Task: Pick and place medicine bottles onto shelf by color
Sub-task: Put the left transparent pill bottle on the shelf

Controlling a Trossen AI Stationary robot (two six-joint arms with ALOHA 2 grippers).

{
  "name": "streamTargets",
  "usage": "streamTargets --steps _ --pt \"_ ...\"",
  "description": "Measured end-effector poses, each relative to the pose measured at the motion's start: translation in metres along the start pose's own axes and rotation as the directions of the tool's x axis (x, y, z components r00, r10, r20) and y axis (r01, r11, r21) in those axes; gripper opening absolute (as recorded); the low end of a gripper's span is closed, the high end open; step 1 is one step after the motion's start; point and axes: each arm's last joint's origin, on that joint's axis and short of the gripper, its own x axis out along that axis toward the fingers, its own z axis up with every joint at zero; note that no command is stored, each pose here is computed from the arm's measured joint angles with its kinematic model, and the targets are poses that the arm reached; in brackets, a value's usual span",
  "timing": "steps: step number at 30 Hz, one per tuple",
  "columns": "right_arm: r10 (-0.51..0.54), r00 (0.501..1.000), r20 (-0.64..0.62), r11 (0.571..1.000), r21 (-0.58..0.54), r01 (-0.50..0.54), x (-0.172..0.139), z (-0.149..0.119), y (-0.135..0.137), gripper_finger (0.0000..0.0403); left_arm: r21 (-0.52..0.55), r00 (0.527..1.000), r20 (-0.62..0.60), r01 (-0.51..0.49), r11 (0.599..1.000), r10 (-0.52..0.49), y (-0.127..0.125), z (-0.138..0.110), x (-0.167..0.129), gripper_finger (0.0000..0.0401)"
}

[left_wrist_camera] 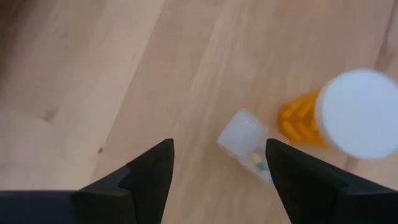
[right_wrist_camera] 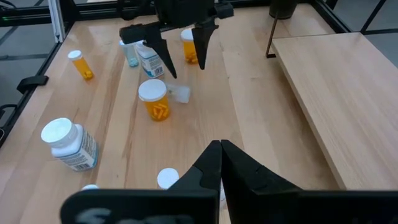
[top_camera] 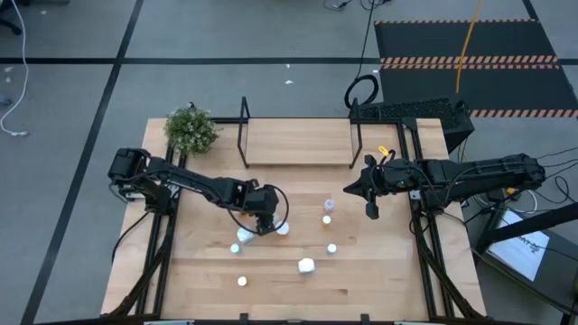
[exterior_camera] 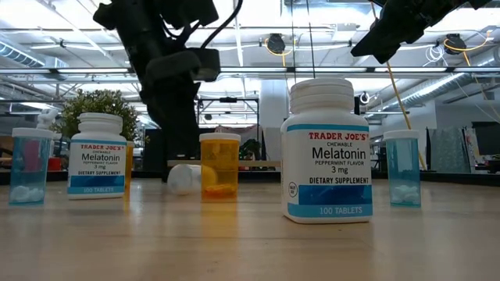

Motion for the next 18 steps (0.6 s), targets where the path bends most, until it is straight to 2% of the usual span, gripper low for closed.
streamTargets --steps 8,10,18 --pt "-0.001 1.000 -0.002 1.000 0.000 0.001 0.000 0.000 0.000 0.0000 -0.009 0.999 0.035 0.012 1.000 -0.012 -0.009 -0.001 -0.001 0.0260" --pt "-0.001 1.000 -0.002 1.000 0.000 0.001 0.000 0.000 0.000 0.0000 -0.034 0.999 0.042 0.003 0.999 -0.002 -0.009 0.000 0.006 0.0260" --pt "-0.001 1.000 0.011 1.000 -0.030 0.001 0.000 0.001 0.000 0.0000 -0.017 0.999 0.036 0.014 1.000 -0.013 -0.017 -0.003 0.020 0.0260"
